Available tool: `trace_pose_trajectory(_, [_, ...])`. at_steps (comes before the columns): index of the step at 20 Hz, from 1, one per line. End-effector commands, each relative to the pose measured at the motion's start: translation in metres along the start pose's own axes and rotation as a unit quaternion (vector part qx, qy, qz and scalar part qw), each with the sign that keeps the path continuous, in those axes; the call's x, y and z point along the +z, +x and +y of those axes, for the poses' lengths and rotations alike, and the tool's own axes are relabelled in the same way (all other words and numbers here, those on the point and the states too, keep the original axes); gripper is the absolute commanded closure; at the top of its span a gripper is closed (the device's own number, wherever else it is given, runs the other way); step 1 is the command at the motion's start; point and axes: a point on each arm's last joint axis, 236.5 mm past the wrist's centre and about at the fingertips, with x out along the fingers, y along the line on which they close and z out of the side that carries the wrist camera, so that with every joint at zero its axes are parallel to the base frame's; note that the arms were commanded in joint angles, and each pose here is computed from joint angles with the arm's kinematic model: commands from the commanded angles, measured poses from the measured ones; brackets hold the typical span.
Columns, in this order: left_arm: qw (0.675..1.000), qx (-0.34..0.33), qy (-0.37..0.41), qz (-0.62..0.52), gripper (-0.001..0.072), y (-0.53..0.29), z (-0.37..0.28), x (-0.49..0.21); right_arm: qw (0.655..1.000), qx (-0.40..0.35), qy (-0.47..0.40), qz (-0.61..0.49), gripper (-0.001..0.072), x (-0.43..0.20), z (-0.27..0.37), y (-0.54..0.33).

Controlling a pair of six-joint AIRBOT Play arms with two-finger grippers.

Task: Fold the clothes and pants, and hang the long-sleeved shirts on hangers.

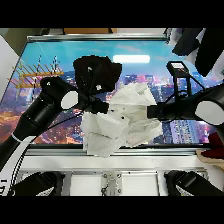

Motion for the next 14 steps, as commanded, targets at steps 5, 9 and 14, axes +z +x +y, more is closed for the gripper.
trace_pose_trajectory(5, [1.000, -0.003, -0.001, -0.016, 0.0691, 0.012, 0.000, 0.004, 0.997, -0.051, 0.042, 0.044, 0.0697, -0.007, 0.006, 0.041])
trace_pose_trajectory(9, [1.000, -0.001, -0.001, -0.013, 0.0691, 0.012, 0.001, 0.003, 0.996, -0.054, 0.041, 0.054, 0.0695, -0.008, 0.007, 0.048])
trace_pose_trajectory(14, [0.999, -0.009, 0.031, -0.001, 0.0126, 0.012, -0.002, -0.002, 0.996, -0.050, 0.041, 0.057, 0.0693, -0.010, 0.009, 0.048])
